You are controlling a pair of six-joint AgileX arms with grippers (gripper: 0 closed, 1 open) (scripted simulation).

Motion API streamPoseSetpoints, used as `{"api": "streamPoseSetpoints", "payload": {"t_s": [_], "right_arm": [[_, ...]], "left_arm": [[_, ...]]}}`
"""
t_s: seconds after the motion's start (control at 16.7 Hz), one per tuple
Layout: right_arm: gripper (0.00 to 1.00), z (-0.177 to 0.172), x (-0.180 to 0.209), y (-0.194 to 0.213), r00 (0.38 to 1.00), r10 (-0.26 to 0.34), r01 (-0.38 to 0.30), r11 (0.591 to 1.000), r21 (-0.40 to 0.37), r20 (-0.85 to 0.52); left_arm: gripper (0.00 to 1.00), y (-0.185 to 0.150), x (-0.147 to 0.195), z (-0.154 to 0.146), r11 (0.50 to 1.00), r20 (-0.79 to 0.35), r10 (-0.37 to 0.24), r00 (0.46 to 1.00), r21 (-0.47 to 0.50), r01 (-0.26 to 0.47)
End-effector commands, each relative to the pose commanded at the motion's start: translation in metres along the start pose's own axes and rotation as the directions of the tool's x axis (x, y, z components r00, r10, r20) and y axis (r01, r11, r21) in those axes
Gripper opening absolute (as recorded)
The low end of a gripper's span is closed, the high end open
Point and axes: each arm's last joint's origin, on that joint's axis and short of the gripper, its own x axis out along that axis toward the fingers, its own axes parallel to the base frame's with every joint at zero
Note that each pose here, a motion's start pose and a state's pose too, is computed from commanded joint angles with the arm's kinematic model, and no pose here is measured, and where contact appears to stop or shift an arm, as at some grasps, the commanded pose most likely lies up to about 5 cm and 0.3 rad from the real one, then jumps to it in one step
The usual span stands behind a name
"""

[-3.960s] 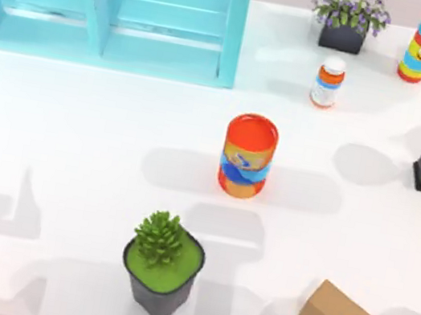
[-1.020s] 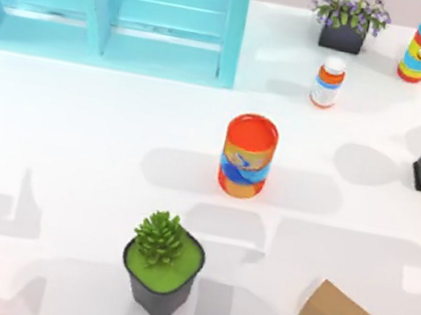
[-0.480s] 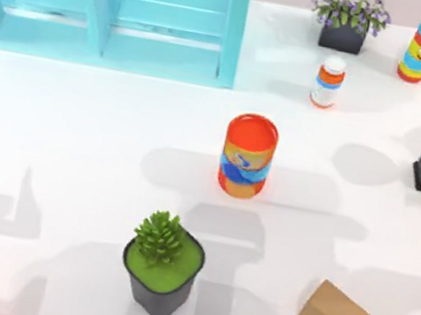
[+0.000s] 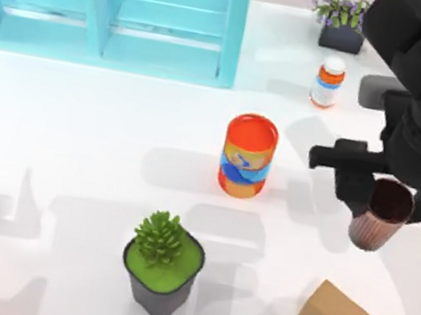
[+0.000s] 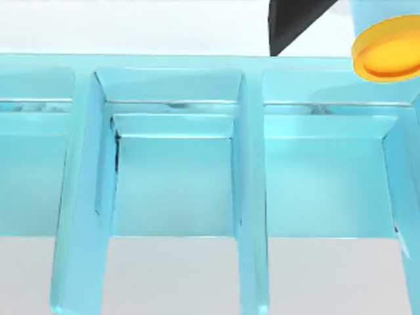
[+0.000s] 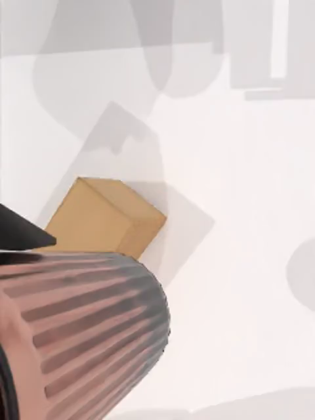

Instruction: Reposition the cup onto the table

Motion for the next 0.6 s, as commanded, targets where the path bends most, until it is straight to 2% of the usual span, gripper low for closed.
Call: {"api": "streamPoseSetpoints", "payload": {"t_s": [0.3, 0.6], "right_arm": [[0.0, -0.04, 0.002, 0.065, 1.0, 0.01, -0.009, 1.0, 0.022, -0.026], [0.0, -0.057, 0.003, 0.085, 0.998, 0.027, -0.024, 0.998, 0.057, -0.048]], "left_arm": [[1.0, 0.0, 0.0, 0.0, 1.0, 0.0, 0.0, 1.0, 0.0, 0.0], [1.0, 0.0, 0.0, 0.0, 1.0, 0.0, 0.0, 1.0, 0.0, 0.0]]}}
